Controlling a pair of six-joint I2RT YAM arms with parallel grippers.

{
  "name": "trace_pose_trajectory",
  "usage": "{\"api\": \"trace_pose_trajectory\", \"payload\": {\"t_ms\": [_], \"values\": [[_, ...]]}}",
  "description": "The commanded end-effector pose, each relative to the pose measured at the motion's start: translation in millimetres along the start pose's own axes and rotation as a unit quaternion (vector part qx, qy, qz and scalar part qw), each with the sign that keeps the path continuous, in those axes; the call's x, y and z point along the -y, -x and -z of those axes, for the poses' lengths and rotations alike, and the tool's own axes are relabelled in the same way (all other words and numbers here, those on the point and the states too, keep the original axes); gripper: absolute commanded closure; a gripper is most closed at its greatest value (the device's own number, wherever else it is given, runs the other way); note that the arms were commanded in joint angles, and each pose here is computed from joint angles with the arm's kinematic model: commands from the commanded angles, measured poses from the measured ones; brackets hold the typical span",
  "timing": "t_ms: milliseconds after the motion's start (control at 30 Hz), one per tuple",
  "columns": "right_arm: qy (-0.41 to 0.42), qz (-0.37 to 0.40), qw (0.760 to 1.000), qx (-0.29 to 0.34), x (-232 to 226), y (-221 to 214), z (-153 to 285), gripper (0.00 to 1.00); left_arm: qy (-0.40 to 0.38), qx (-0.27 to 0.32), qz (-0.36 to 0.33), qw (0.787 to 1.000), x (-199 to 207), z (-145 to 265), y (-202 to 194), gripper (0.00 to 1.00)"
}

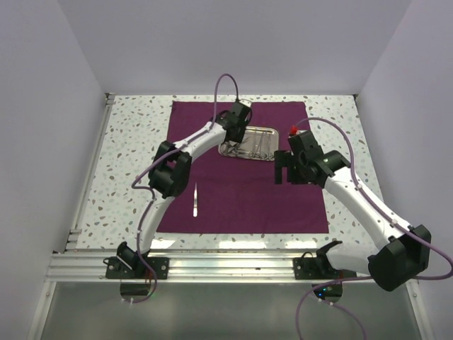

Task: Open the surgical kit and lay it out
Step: Pick up the medical item from the container.

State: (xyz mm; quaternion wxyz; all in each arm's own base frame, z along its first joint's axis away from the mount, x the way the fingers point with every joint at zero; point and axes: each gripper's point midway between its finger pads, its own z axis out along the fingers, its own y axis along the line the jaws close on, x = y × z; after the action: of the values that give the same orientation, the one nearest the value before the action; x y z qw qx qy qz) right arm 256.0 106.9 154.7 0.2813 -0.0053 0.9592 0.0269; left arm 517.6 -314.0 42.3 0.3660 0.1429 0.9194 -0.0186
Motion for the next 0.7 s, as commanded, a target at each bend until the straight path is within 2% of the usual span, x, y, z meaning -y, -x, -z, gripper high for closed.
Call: {"api": "trace_pose_trajectory", "payload": {"t_ms": [0,267,667], "values": [[0.007,0.010,1.000,0.026,-5,20,2,0.01,0.022,0.036,0.017,0.999,-9,6,28,0.55],[0.006,0.022,1.000,0.020,-8,23,-6,0.02,0.044,0.063,0.015,0.997,-20,16,44,0.55],[0.004,0.031,0.999,0.015,-10,26,-14,0.02,0.019,0.020,0.038,0.999,-24,-10,17,0.56]]}}
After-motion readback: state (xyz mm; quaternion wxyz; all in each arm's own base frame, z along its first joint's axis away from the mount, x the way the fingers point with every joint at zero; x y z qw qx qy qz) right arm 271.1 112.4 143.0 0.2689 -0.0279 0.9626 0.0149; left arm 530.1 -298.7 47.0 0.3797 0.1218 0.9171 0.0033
